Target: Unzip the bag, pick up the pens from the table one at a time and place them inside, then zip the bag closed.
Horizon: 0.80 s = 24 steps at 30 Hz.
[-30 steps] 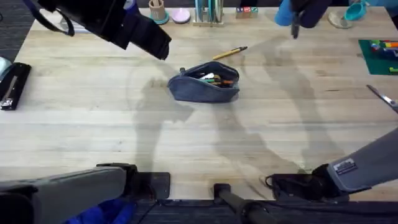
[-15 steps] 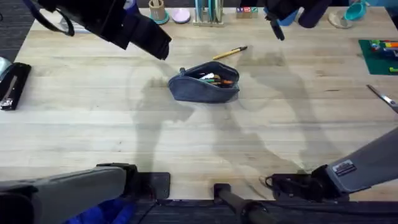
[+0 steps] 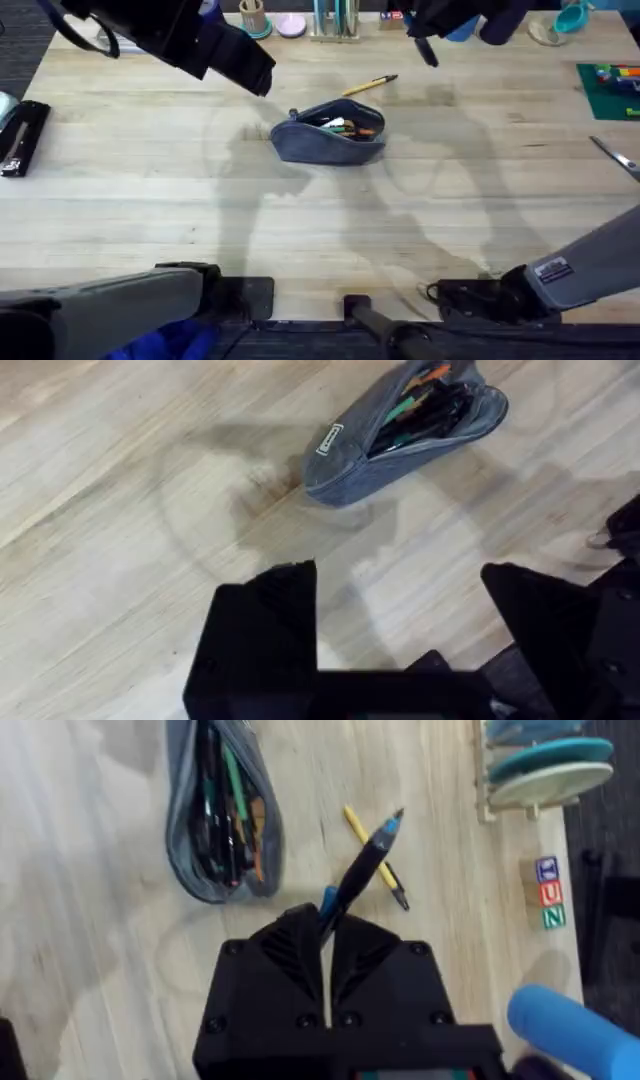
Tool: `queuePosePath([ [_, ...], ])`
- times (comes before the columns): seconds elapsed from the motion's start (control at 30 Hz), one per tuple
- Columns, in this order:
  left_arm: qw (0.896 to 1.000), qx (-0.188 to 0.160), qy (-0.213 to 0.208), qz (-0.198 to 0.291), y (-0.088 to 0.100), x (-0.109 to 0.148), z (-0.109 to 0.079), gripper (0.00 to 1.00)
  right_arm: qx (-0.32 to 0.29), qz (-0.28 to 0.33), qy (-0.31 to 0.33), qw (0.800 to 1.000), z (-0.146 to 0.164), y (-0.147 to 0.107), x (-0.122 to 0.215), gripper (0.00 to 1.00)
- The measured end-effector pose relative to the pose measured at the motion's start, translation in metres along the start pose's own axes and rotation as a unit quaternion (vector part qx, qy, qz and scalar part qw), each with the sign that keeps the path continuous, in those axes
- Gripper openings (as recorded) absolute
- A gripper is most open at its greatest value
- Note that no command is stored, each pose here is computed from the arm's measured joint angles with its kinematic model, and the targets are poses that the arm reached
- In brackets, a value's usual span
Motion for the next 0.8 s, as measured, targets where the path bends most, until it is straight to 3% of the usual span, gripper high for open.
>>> queuePosePath([
  [0.33,1.000,0.000,0.000,0.000,0.000,0.000,0.000,0.995,0.022,-0.021,0.034,0.999,0.015,0.013,-0.006,0.031],
  [0.6,1.000,0.000,0.000,0.000,0.000,0.000,0.000,0.995,0.043,-0.004,0.077,0.996,0.029,0.021,-0.037,0.031],
  [0.8,1.000,0.000,0.000,0.000,0.000,0.000,0.000,0.995,0.040,0.017,0.109,0.993,0.041,0.010,-0.059,0.031],
])
Point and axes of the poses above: each hand's point on the last joint's axis, 136 mm out from that joint toward the fingers, its own x axis back along the fingers, its own z axis along the line the jaws close on, y = z × x, the point moved 3 cm from there along x, back along the fingers, and after that the axes turned 13 degrees about -x, right-handed, at the moved point
